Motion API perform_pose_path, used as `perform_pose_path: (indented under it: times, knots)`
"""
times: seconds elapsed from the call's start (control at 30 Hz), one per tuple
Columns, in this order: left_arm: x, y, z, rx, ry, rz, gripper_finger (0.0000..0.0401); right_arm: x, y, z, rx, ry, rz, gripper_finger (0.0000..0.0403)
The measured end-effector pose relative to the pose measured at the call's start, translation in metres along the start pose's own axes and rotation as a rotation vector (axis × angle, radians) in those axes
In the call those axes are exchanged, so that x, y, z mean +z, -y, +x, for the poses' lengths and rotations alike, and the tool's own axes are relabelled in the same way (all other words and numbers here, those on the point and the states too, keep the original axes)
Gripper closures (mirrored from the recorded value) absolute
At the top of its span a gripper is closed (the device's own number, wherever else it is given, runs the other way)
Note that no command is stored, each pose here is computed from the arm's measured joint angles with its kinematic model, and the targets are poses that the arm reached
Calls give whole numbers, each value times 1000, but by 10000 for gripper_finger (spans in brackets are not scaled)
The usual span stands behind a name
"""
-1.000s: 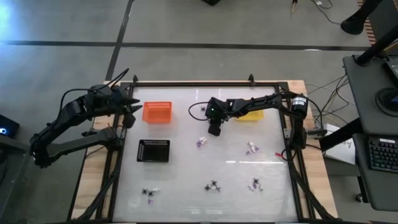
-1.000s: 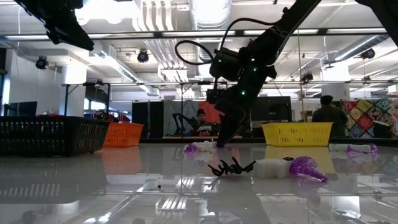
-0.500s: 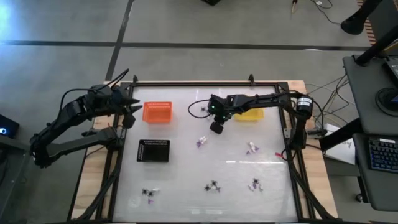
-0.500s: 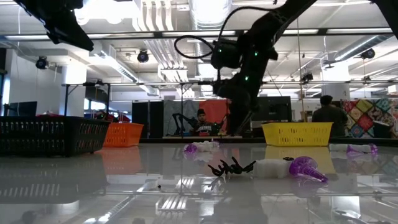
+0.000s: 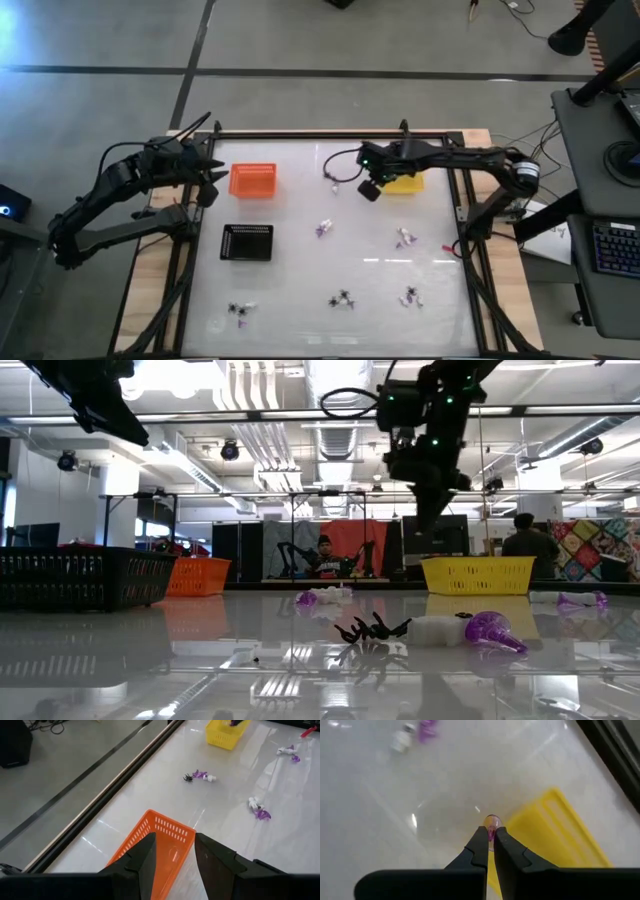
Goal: Sort Halloween decoration
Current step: Put the violet witch hat into the yellow bin
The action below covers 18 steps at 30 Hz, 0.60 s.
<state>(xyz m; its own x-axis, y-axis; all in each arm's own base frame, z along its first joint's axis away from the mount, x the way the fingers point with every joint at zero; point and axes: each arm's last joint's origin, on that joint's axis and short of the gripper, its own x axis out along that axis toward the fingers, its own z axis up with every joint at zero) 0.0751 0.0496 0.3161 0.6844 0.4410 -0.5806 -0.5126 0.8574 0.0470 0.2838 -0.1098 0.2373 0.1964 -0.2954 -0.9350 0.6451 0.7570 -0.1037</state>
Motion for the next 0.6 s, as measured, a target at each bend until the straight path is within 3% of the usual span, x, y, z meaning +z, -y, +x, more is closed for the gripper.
perform_pose_path:
  times: [0.43,0.6]
  knots:
    - [5,0,8,0,-9,-26,283,-42,36,29,-87,-145,333,387]
    - [10,-1,15,0,-11,-27,283,-43,37,30,-96,-142,348,364]
